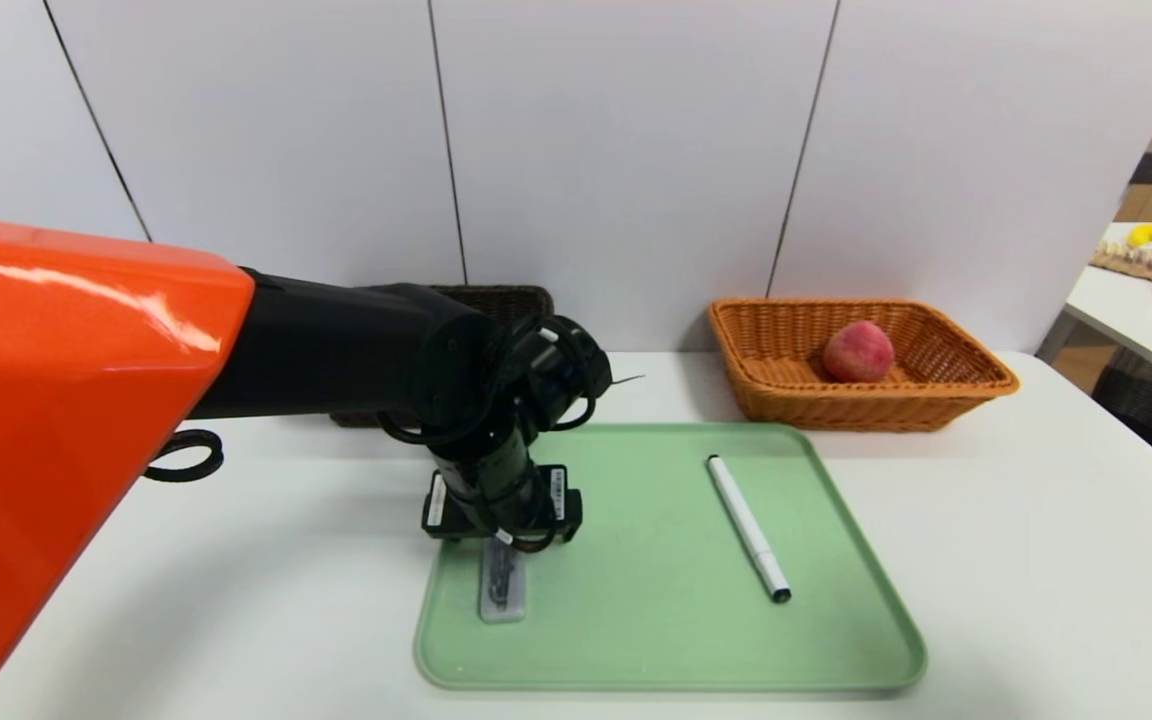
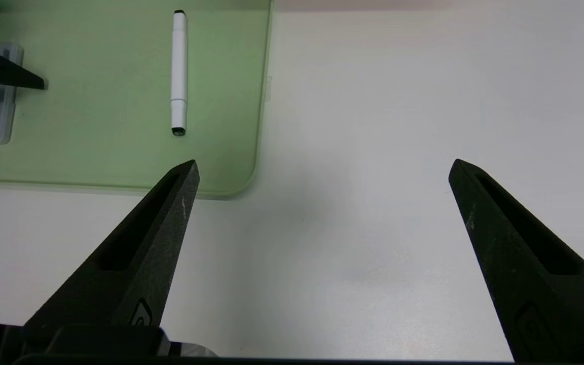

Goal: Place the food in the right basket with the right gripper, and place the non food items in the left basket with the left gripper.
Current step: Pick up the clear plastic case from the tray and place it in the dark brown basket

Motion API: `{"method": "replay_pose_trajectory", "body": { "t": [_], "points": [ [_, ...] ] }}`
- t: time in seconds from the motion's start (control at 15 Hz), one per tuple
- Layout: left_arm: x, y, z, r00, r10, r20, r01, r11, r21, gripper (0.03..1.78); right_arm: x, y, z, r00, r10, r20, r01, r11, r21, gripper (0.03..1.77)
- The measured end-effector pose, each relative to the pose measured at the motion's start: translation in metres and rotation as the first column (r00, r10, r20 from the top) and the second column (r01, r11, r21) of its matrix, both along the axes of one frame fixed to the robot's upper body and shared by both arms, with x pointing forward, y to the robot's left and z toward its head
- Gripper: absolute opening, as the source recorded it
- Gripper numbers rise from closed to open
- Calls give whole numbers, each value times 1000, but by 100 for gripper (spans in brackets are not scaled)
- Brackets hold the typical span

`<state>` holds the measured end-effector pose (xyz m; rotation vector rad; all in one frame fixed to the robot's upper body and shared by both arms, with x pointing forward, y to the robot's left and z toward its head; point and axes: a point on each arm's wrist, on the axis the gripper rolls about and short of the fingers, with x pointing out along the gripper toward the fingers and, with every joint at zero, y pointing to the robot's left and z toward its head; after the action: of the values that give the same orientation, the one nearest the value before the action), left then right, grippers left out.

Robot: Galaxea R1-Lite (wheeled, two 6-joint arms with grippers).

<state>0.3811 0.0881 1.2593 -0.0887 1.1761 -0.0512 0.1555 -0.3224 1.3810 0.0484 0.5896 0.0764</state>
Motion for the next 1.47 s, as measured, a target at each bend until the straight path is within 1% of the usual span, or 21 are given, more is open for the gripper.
{"method": "replay_pose_trajectory", "body": {
  "t": [0.53,0.93,1.13,1.47],
  "points": [
    [-1,0,0,1000,-8,0,8,1000,6,169,1,0,1,1000,2,1,-2,1000,-1,170],
    [-2,0,-1,1000,-19,-4,20,999,27,169,1,0,0,1000,1,0,-1,1000,-2,170],
    [-1,0,-3,1000,-11,8,10,999,52,169,1,0,0,1000,1,0,-1,1000,-1,170],
    [0,0,-4,1000,-10,8,10,998,57,169,0,0,0,1000,2,1,-2,1000,-1,170]
  ]
}}
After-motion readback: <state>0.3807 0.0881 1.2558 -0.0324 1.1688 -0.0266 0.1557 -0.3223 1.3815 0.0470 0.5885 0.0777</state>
